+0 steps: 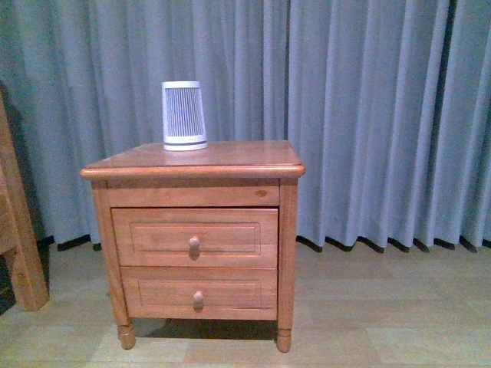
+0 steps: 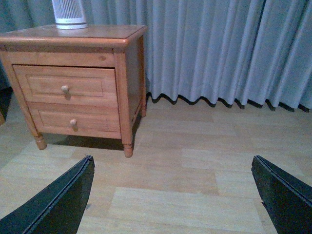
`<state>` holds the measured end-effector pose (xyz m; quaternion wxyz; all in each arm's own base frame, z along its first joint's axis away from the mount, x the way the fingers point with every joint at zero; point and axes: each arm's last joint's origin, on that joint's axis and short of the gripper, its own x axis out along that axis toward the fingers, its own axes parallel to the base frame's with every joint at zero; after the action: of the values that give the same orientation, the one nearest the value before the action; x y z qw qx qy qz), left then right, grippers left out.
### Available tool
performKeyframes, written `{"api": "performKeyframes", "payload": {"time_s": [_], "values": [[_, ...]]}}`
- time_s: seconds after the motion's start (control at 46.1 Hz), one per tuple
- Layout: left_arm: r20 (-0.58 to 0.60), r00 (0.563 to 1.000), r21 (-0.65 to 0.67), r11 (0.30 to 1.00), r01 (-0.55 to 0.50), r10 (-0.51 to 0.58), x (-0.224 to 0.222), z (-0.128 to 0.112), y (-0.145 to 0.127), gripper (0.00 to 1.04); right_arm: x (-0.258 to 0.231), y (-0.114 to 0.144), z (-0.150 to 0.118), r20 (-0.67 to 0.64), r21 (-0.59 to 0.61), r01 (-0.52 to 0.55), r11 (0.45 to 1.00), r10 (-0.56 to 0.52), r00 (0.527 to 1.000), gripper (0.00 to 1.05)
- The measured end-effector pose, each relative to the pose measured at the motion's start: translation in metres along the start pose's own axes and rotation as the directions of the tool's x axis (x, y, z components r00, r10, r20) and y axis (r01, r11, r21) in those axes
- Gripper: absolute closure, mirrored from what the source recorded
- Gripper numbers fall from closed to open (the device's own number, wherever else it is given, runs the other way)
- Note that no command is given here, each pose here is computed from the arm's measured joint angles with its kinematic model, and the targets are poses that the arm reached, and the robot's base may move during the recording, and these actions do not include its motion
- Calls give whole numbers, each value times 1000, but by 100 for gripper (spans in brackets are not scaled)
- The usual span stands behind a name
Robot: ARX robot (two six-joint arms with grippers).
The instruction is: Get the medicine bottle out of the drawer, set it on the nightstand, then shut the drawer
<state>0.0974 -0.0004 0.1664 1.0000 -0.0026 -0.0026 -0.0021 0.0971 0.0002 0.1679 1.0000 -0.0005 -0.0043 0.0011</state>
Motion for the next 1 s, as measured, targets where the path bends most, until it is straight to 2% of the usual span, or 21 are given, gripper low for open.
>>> {"api": "performKeyframes", "payload": {"time_s": [0.868, 0.998], "values": [[0, 1000, 0, 1000, 0, 0, 0, 0, 0, 7, 0, 0, 0, 0, 0, 0, 1000, 0, 1000, 7], [-86, 996, -85, 996, -9, 2, 9, -3, -1, 7, 0, 0, 0, 0, 0, 0, 1000, 0, 1000, 7]]}}
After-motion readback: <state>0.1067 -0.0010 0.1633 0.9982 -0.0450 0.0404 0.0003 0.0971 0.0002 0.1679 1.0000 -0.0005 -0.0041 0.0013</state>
